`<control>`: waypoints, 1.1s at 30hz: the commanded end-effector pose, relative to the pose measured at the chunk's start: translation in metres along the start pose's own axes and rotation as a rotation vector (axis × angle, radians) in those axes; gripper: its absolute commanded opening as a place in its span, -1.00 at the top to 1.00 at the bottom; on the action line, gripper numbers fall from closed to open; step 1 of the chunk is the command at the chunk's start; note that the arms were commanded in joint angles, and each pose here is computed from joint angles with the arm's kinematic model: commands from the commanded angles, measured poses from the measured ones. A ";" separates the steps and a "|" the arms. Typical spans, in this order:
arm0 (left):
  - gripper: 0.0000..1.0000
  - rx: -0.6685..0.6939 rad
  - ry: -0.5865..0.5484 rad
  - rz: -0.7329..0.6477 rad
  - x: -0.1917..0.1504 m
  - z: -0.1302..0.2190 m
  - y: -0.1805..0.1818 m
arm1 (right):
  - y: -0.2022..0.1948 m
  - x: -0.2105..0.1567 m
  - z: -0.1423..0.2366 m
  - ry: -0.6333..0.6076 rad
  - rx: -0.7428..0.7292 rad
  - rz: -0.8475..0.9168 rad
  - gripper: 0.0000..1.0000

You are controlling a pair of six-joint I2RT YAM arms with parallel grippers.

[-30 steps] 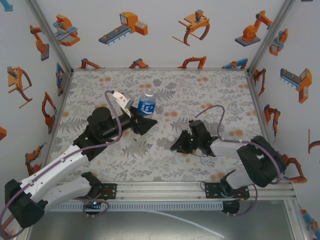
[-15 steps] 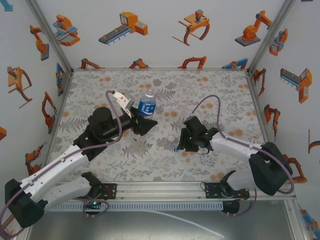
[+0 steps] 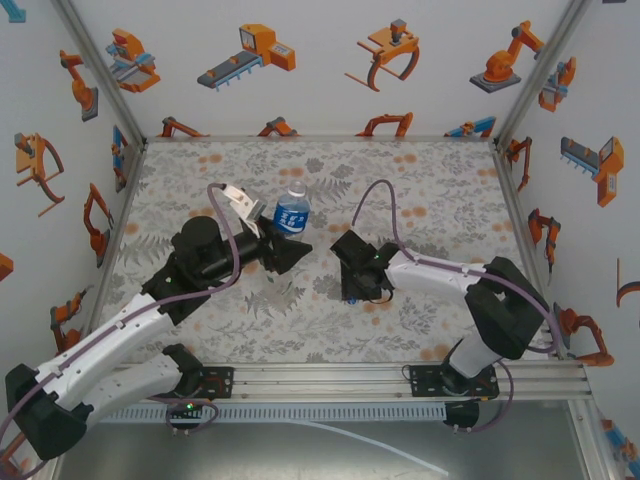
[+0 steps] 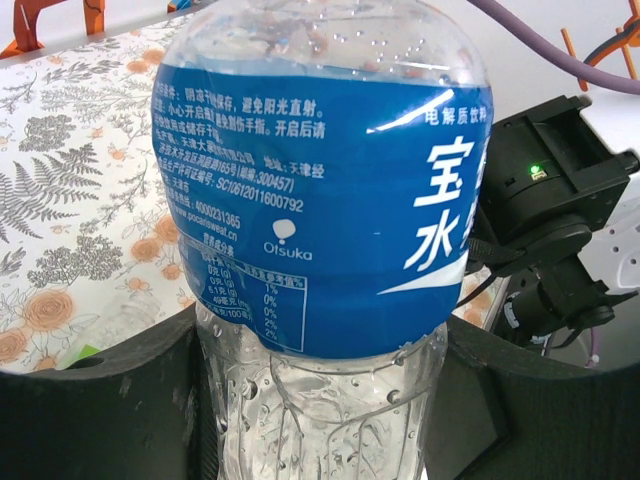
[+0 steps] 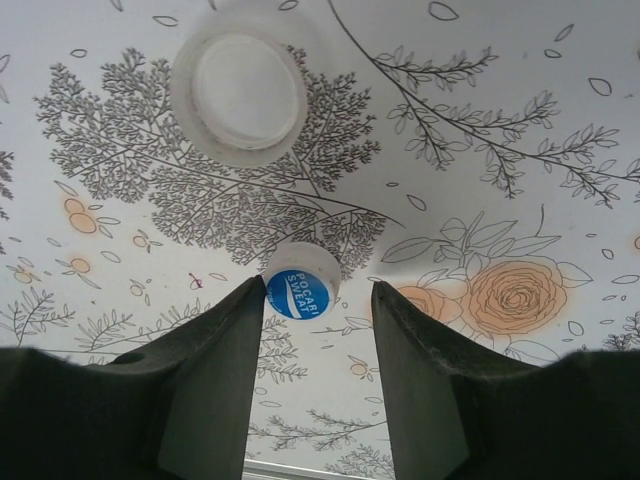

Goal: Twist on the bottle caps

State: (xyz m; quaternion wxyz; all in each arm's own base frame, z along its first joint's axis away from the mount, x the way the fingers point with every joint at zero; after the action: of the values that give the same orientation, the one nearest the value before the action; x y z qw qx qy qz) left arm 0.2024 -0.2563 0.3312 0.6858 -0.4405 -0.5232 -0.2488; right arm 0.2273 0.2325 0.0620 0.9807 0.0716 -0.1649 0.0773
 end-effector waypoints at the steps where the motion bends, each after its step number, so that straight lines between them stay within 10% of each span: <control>1: 0.86 -0.012 -0.032 0.003 0.008 0.005 -0.005 | 0.001 0.004 0.000 -0.014 -0.040 -0.002 0.11; 33: 0.86 -0.011 -0.035 0.029 0.004 0.003 -0.003 | 0.006 0.000 -0.006 0.010 -0.067 0.055 0.25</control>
State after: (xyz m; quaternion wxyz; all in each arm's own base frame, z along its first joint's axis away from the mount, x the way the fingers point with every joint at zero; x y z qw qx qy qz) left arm 0.2015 -0.2538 0.3285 0.6894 -0.4437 -0.5202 -0.2391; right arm 0.2243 0.2389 0.0526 0.9820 0.0485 -0.1561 0.0945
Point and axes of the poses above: each hand's point on the last joint's axis, 136 mm out from that joint toward the fingers, its own z axis back along the fingers, its own y axis along the line the jaws close on, x = y × z, the point moved 2 cm from there along z, back along the fingers, and after that the axes turned 4 degrees about z, right-handed, at the moved point
